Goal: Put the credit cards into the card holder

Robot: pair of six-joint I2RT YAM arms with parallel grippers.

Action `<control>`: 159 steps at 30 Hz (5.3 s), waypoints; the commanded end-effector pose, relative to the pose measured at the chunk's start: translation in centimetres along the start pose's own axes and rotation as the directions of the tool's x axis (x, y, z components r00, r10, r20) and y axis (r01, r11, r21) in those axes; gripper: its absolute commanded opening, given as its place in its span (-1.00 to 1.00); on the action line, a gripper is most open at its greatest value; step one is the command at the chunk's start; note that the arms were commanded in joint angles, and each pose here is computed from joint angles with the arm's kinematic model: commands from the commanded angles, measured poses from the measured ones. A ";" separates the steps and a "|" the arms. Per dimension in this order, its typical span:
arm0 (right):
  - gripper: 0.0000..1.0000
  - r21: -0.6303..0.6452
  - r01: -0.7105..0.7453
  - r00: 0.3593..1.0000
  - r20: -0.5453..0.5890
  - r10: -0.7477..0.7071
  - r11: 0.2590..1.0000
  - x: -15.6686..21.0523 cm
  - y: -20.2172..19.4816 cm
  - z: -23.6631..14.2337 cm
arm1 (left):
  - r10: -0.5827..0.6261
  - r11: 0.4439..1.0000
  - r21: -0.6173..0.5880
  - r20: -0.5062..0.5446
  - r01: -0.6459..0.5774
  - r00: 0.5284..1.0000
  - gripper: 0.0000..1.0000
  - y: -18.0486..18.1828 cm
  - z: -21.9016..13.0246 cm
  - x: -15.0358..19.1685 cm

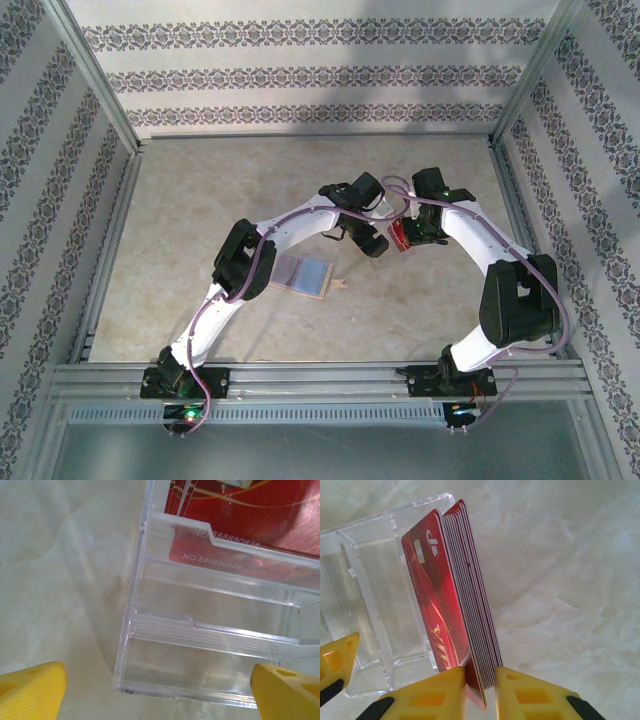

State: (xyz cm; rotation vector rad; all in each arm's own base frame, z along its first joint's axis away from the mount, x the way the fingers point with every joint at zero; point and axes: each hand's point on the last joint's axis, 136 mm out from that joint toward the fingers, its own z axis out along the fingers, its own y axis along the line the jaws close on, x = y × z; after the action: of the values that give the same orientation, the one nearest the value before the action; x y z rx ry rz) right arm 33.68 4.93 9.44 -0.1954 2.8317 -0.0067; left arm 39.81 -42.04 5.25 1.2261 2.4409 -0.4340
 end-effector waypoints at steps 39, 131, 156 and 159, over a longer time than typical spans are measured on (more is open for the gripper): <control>-0.95 -0.093 0.064 0.996 0.068 -0.057 0.994 -0.5 2.7 -2.0 | 0.043 0.999 -0.023 -0.189 -0.048 0.981 0.89 -0.5 2.4 5.2; -1.00 -0.937 0.245 0.770 0.345 0.536 0.251 -1.0 22.2 -18.4 | -0.488 0.709 0.704 0.434 0.053 0.757 -1.00 -1.6 -27.2 3.7; -0.27 -0.931 0.276 0.790 0.361 0.496 0.237 -2.4 21.1 -19.9 | -0.477 0.641 0.767 0.425 -0.026 0.770 -1.00 -4.0 -27.8 4.2; -0.28 -0.932 0.284 0.794 0.359 0.490 0.224 -2.4 21.3 -20.2 | -0.480 0.638 0.770 0.420 -0.022 0.770 -1.00 -4.1 -27.7 4.1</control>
State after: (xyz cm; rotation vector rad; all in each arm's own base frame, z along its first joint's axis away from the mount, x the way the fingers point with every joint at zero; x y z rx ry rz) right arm 27.33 25.73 26.84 -0.1191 1.7699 1.6158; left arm 29.80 -29.09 27.39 0.7062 1.9156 -1.7420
